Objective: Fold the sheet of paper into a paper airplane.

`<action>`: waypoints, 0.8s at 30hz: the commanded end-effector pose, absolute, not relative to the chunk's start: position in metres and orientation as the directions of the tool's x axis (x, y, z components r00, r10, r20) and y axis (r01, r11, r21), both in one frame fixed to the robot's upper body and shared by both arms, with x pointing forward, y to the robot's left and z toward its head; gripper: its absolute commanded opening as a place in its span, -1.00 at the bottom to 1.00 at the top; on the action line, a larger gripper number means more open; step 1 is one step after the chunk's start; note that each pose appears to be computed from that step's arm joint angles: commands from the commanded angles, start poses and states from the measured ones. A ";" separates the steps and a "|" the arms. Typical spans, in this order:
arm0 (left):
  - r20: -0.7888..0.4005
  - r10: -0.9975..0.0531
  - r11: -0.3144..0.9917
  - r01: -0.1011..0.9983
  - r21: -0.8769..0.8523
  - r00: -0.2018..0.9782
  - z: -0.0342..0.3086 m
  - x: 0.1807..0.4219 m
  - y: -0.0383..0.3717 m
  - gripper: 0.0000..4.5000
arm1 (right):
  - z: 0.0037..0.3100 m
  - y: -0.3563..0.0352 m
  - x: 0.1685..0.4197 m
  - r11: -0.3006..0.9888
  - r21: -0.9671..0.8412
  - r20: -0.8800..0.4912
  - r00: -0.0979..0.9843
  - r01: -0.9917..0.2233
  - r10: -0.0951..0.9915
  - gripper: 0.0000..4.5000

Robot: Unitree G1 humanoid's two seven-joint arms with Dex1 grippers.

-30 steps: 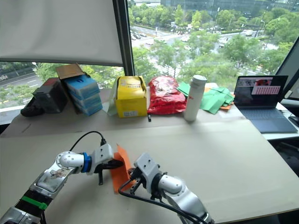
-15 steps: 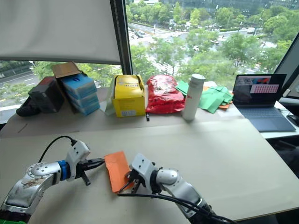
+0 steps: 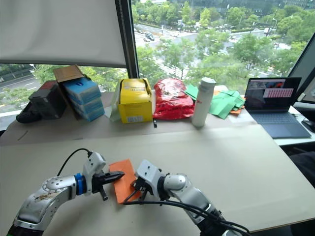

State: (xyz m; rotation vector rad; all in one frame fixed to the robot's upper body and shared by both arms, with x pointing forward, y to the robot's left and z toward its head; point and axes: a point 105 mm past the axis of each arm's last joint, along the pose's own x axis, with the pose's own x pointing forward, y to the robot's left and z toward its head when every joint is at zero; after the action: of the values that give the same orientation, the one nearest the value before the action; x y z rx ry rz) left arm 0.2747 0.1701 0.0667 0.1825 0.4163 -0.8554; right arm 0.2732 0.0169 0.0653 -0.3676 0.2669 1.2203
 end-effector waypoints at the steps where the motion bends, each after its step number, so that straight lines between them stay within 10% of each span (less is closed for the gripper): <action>1: -0.477 -0.662 0.644 0.765 0.034 0.578 0.057 0.272 0.179 -1.00 | 0.062 0.013 0.277 0.303 -0.138 -0.416 0.333 -0.943 0.846 -0.92; 24: -0.521 -0.642 0.621 0.780 0.079 0.563 0.048 0.260 0.181 -1.00 | 0.079 0.042 0.348 0.377 -0.235 -0.388 0.442 -0.896 0.809 -0.92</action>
State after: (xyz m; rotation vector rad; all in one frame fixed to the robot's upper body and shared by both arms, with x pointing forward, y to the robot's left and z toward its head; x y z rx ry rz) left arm 0.2674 0.1762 0.0636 0.3090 0.3990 -0.8598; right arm 0.3403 0.0457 0.0781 -0.4394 0.2271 1.1342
